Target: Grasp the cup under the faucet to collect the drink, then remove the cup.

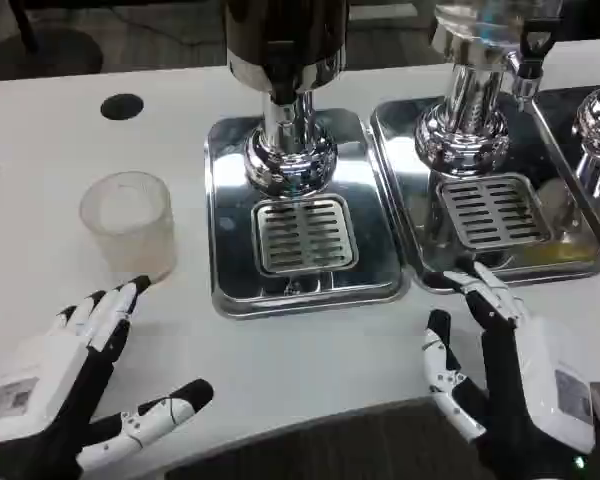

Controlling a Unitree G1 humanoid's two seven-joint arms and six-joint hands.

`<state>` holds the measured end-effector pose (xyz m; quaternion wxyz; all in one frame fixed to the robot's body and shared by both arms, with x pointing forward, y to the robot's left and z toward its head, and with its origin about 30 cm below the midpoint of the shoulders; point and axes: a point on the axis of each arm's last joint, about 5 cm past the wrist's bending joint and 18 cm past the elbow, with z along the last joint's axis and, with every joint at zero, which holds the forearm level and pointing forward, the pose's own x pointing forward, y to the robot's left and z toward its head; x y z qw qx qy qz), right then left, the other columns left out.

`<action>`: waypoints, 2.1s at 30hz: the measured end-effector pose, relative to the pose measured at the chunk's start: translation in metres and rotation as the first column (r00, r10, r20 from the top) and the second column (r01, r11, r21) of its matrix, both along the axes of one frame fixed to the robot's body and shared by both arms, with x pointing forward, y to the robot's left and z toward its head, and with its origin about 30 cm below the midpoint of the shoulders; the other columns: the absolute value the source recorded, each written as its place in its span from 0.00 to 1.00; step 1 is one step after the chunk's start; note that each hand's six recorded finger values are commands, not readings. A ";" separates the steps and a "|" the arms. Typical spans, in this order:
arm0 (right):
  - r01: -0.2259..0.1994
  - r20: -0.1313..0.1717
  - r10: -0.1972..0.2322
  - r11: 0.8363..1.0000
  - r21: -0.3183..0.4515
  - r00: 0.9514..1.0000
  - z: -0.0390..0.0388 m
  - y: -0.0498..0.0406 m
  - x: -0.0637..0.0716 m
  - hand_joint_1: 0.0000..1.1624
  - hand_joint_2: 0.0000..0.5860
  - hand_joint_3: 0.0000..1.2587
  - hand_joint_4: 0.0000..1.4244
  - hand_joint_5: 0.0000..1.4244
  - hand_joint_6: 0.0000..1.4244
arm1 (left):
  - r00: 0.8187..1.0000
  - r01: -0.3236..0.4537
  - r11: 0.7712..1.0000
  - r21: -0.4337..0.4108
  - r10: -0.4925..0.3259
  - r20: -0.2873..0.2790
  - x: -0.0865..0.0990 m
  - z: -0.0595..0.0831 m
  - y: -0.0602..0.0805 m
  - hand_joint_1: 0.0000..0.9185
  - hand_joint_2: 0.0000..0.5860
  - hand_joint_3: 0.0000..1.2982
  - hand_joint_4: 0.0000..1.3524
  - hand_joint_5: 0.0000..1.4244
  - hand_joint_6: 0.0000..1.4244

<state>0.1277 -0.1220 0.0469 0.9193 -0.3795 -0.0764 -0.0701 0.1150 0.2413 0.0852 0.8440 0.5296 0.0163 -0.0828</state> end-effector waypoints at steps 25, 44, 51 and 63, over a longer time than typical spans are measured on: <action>0.006 -0.003 -0.006 1.000 0.024 1.000 0.0005 0.0028 0.000 0.33 0.93 0.30 0.13 0.13 0.19 | 0.996 -0.073 0.995 -0.069 0.076 0.038 0.000 -0.001 0.011 0.00 0.17 0.01 0.00 0.03 0.15; 0.015 -0.005 -0.014 0.999 0.046 1.000 0.0007 0.0067 0.000 0.33 0.93 0.31 0.14 0.14 0.19 | 0.966 -0.210 0.947 -0.241 0.240 0.101 0.031 0.001 0.039 0.09 0.07 0.00 0.00 0.08 0.21; 0.021 -0.004 -0.020 0.998 0.056 1.000 0.0008 0.0089 0.000 0.33 0.93 0.32 0.15 0.14 0.19 | 0.958 -0.227 0.936 -0.270 0.265 0.114 0.059 0.004 0.042 0.16 0.06 0.00 0.00 0.09 0.20; 0.027 0.002 -0.027 0.998 0.054 1.000 0.0010 0.0096 0.000 0.33 0.93 0.32 0.15 0.14 0.19 | 0.960 -0.255 0.928 -0.270 0.277 0.047 0.097 0.000 0.040 0.29 0.08 0.00 0.00 0.11 0.17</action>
